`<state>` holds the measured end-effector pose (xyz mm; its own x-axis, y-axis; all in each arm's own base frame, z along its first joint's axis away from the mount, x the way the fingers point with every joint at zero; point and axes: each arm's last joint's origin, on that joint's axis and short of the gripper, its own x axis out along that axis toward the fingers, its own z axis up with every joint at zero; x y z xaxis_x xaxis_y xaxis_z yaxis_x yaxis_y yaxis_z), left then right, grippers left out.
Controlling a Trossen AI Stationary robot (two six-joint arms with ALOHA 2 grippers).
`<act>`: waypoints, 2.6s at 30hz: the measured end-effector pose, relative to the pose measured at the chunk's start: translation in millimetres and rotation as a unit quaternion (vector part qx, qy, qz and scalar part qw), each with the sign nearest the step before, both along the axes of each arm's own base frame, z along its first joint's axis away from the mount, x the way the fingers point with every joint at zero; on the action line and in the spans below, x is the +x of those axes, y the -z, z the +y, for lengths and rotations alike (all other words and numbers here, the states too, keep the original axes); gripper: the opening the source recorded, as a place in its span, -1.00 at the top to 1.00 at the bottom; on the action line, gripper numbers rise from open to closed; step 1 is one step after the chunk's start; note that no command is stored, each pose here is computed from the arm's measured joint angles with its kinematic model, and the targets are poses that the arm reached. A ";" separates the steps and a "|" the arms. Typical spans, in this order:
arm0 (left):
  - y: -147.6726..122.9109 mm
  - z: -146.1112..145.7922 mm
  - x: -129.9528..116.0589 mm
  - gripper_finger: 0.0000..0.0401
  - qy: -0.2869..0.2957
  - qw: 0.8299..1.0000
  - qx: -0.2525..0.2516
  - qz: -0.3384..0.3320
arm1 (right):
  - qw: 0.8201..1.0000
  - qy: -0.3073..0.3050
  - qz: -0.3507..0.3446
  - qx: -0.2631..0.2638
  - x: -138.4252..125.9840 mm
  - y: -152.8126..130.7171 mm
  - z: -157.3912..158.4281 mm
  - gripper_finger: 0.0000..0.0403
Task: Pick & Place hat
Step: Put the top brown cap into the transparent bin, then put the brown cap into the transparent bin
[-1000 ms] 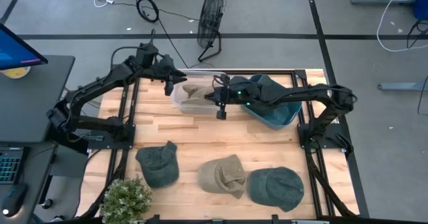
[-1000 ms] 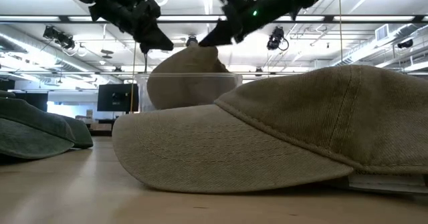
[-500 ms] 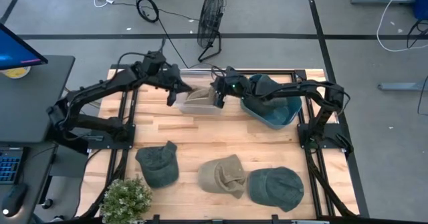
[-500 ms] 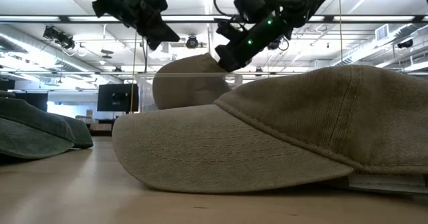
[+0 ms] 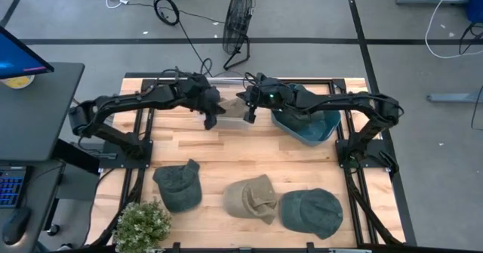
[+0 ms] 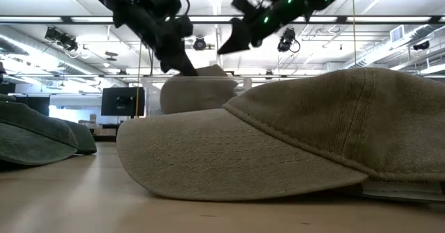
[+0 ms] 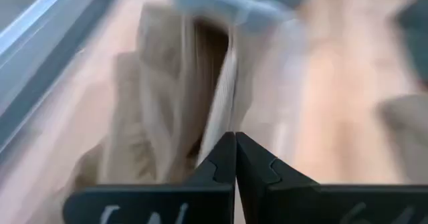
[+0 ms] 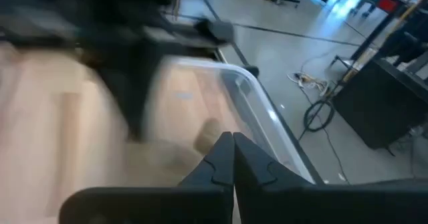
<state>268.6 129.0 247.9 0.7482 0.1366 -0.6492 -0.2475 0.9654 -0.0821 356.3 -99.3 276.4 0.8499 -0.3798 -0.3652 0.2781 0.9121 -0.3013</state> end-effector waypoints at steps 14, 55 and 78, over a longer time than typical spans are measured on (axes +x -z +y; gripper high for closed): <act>13.2 20.5 -2.0 0.98 -0.076 0.996 -0.039 0.025 | 0.996 -0.075 -0.029 -0.023 -41.4 -60.6 56.6 0.98; -18.9 37.4 -10.2 0.99 -0.107 0.994 -0.005 0.001 | 0.994 -0.102 0.023 -0.005 -48.0 -54.1 71.0 0.98; -75.2 -73.0 -5.2 0.39 0.104 0.988 0.047 -0.103 | 0.914 -0.316 0.240 0.088 -7.8 68.3 206.5 -0.01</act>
<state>263.4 56.0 323.1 0.8814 0.0193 -0.4721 -0.0312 0.9994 -0.0174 348.5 107.3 208.1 0.6045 0.2310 -0.7624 -0.4463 0.8909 -0.0840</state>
